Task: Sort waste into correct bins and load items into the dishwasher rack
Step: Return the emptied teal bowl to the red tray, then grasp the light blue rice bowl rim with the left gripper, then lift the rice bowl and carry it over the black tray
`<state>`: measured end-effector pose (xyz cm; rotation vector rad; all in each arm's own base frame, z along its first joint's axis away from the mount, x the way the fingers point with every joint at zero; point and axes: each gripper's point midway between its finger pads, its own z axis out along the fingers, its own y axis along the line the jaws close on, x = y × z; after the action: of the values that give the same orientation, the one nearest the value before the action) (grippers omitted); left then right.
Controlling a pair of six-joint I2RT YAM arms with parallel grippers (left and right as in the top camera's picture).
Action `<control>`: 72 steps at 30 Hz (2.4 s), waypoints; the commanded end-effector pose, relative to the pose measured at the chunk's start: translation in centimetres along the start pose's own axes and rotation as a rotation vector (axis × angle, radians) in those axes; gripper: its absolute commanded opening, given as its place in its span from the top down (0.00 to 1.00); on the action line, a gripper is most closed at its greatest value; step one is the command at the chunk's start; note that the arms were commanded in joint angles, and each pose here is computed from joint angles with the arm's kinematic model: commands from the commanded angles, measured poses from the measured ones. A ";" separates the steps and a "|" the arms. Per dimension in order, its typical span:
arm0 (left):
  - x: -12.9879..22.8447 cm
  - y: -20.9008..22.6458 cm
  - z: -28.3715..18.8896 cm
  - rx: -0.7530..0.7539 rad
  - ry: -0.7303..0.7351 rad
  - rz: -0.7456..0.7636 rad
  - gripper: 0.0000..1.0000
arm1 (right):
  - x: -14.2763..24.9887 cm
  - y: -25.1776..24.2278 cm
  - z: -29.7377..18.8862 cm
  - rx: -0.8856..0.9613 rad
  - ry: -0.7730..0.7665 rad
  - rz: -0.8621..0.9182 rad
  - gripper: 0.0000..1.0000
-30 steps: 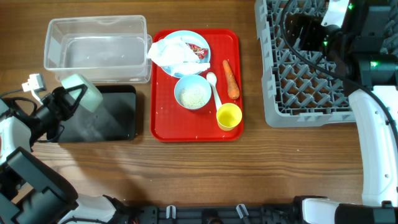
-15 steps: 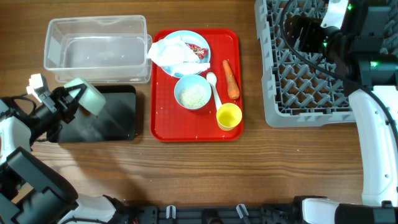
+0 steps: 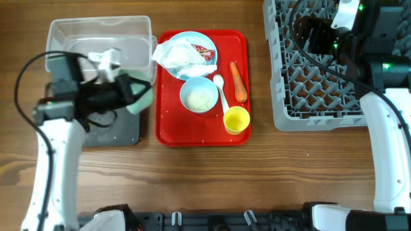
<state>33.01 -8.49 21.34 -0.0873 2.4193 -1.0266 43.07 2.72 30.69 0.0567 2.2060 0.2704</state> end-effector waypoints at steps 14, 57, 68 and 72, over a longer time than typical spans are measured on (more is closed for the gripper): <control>13.4 4.4 13.8 -0.575 0.488 0.251 0.62 | -0.3 0.1 0.0 0.005 0.001 -0.006 0.00; 11.4 1.4 22.3 -0.412 0.573 0.826 0.64 | -0.3 -0.2 0.0 0.025 -0.001 -0.007 0.00; 9.9 0.4 23.5 -0.402 0.472 0.790 0.96 | -0.3 -0.4 0.0 0.033 0.001 -0.007 0.00; 8.0 -1.1 23.1 -0.409 0.394 0.690 0.96 | -0.3 -0.4 0.0 0.033 0.001 -0.007 0.00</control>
<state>36.16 -25.98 3.50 0.9453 2.6343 -0.2002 42.88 2.43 30.36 0.0685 2.2213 0.2519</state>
